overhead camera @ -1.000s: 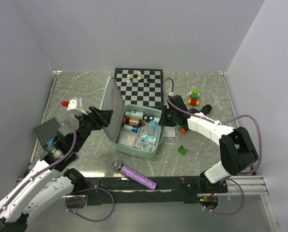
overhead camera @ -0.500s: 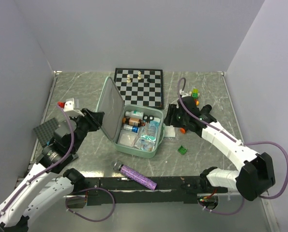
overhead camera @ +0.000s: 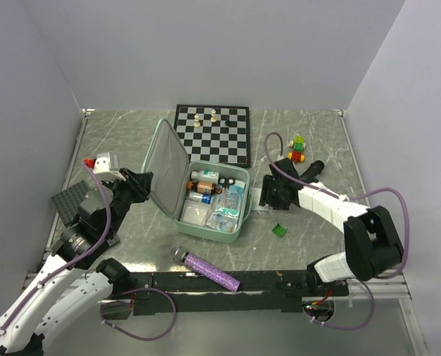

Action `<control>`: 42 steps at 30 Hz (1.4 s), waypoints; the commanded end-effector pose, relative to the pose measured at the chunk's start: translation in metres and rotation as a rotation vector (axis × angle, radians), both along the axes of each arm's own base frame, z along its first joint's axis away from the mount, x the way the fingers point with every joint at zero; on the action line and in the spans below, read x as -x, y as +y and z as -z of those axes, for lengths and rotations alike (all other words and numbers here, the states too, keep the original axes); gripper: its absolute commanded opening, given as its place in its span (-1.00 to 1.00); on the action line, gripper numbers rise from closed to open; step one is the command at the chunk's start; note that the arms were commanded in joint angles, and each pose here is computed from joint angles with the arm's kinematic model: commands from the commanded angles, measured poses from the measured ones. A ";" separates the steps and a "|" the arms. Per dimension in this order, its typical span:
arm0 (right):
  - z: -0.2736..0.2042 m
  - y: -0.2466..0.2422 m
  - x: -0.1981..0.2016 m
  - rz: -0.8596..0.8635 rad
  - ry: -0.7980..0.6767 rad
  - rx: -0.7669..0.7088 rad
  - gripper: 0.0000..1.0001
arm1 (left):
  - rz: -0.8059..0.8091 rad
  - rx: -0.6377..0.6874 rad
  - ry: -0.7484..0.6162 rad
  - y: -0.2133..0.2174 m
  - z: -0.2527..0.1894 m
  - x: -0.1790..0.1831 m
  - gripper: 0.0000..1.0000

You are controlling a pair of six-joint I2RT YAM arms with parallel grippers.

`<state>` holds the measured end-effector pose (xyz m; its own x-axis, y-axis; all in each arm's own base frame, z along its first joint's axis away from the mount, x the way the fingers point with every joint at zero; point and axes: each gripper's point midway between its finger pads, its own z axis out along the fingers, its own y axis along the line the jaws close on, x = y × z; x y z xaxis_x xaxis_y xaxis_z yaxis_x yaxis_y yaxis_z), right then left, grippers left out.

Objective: Organize the medicine kit

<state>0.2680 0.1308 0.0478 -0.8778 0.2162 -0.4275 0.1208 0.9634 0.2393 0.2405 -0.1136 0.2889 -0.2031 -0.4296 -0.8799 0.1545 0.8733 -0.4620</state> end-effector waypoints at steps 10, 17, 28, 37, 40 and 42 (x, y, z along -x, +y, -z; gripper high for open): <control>0.028 -0.004 -0.014 0.035 0.053 0.040 0.11 | 0.021 0.002 -0.037 -0.006 -0.011 -0.004 -0.48; 0.032 0.001 -0.011 0.033 0.061 0.013 -0.50 | 0.014 -0.007 -0.034 -0.003 -0.009 -0.003 -0.48; -0.012 -0.004 -0.013 0.033 -0.052 0.000 -1.00 | 0.011 -0.012 -0.027 -0.003 -0.006 -0.004 -0.48; -0.063 -0.014 -0.009 0.023 -0.204 -0.008 -1.00 | 0.009 -0.005 -0.023 -0.004 -0.004 -0.006 -0.47; -0.073 -0.014 -0.009 0.002 -0.241 -0.014 -1.00 | 0.008 0.000 -0.025 -0.005 -0.006 -0.006 -0.47; -0.068 -0.008 -0.010 -0.054 -0.228 -0.022 -1.00 | 0.014 0.006 -0.024 -0.006 -0.005 -0.006 -0.46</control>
<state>0.2753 0.1207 0.1096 -0.7708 0.2406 -0.5898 0.0754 0.9539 0.2906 0.2429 -0.1163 0.2893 -0.2019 -0.4171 -0.8862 0.1652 0.8773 -0.4505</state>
